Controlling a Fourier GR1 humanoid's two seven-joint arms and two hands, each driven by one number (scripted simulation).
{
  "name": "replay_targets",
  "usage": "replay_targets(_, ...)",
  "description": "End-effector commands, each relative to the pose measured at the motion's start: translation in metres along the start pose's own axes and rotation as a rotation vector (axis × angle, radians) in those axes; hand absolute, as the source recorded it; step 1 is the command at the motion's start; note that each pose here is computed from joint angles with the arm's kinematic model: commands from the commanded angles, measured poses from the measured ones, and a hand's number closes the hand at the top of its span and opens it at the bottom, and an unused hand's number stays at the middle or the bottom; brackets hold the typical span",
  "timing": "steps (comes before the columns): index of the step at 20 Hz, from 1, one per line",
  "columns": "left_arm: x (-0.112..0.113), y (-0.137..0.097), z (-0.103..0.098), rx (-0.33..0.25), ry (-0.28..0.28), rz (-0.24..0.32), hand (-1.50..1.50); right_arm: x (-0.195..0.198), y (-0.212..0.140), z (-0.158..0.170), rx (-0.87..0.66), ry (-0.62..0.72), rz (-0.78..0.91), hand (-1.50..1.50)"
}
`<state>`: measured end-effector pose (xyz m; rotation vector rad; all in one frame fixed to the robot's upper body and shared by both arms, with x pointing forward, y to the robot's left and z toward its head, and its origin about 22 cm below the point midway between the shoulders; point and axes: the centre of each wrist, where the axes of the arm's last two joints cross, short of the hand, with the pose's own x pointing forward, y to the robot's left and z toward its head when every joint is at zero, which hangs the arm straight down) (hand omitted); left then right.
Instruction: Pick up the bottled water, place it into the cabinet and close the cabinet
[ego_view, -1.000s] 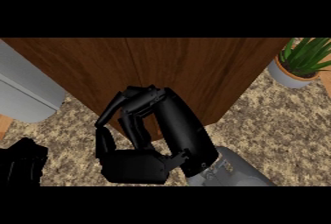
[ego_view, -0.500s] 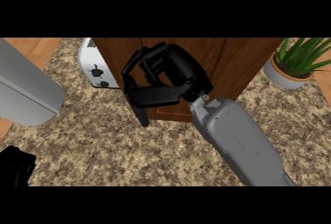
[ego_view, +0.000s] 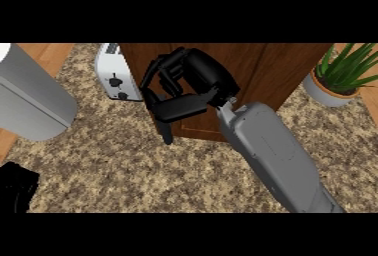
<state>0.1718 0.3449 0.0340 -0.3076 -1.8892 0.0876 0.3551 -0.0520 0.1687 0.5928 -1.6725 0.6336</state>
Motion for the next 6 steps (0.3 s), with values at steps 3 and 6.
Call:
replay_targets(3, -0.002, -0.007, -0.006, 0.001, -0.003, 0.009, 1.5, -0.017, -0.074, 0.012, -0.249, 0.092, 0.033, 1.5)
replay_targets(6, 0.002, -0.006, -0.012, -0.026, -0.003, 0.011, 1.5, -0.014, -0.085, 0.015, -0.232, 0.074, 0.041, 1.5)
